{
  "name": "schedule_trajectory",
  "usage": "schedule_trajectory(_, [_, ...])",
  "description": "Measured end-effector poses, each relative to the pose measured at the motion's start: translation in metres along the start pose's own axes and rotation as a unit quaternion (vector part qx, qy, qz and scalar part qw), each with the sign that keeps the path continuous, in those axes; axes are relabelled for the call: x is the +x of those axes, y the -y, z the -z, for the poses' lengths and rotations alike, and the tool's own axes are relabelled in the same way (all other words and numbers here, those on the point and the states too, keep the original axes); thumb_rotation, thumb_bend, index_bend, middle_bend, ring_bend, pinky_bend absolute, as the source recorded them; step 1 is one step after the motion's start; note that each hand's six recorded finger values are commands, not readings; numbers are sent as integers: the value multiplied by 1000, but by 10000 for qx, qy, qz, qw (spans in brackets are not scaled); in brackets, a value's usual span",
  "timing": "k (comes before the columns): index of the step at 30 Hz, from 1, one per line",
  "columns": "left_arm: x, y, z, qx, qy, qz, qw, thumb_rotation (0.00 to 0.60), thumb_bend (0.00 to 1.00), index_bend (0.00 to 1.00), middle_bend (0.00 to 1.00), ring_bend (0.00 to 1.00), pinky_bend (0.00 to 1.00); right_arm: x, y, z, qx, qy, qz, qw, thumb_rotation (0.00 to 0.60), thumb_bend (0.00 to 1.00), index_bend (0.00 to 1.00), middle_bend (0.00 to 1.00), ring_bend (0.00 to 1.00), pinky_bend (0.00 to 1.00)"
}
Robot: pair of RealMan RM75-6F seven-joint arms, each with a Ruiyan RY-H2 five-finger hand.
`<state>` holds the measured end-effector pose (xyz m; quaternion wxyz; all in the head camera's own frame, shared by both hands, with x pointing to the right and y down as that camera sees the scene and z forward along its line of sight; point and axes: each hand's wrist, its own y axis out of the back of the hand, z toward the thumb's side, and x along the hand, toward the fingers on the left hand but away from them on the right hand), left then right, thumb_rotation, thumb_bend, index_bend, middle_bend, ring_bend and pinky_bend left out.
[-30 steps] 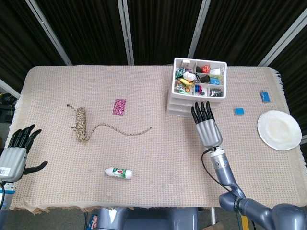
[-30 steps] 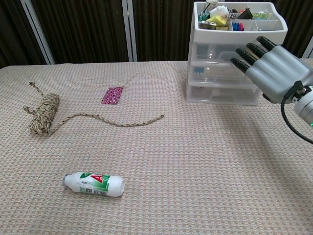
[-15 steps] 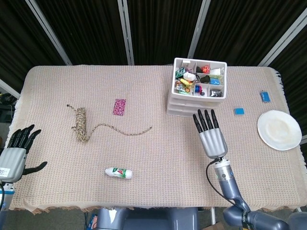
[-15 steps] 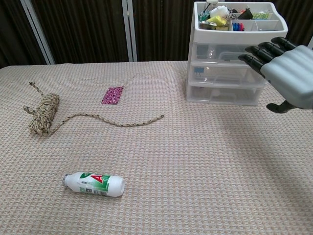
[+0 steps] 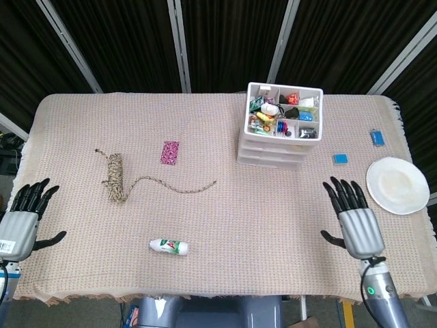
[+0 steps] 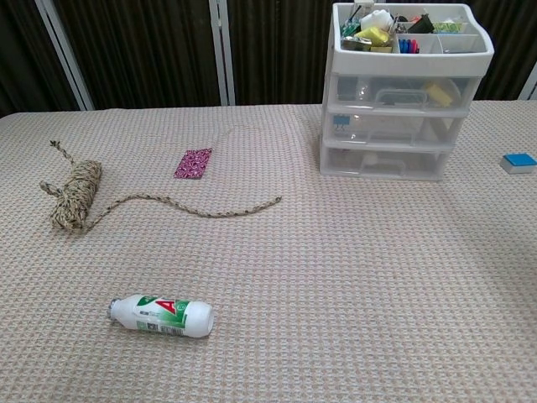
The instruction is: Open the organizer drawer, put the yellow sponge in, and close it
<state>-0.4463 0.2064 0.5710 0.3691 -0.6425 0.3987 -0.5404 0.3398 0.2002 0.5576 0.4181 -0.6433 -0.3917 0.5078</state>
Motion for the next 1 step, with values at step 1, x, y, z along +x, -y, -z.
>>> schedule_trajectory(1, [0, 0, 0, 24, 7, -2, 10000, 600, 179, 98, 0, 0, 0, 7, -1, 4, -19, 14, -13, 10000, 600, 20, 23, 0, 0, 0])
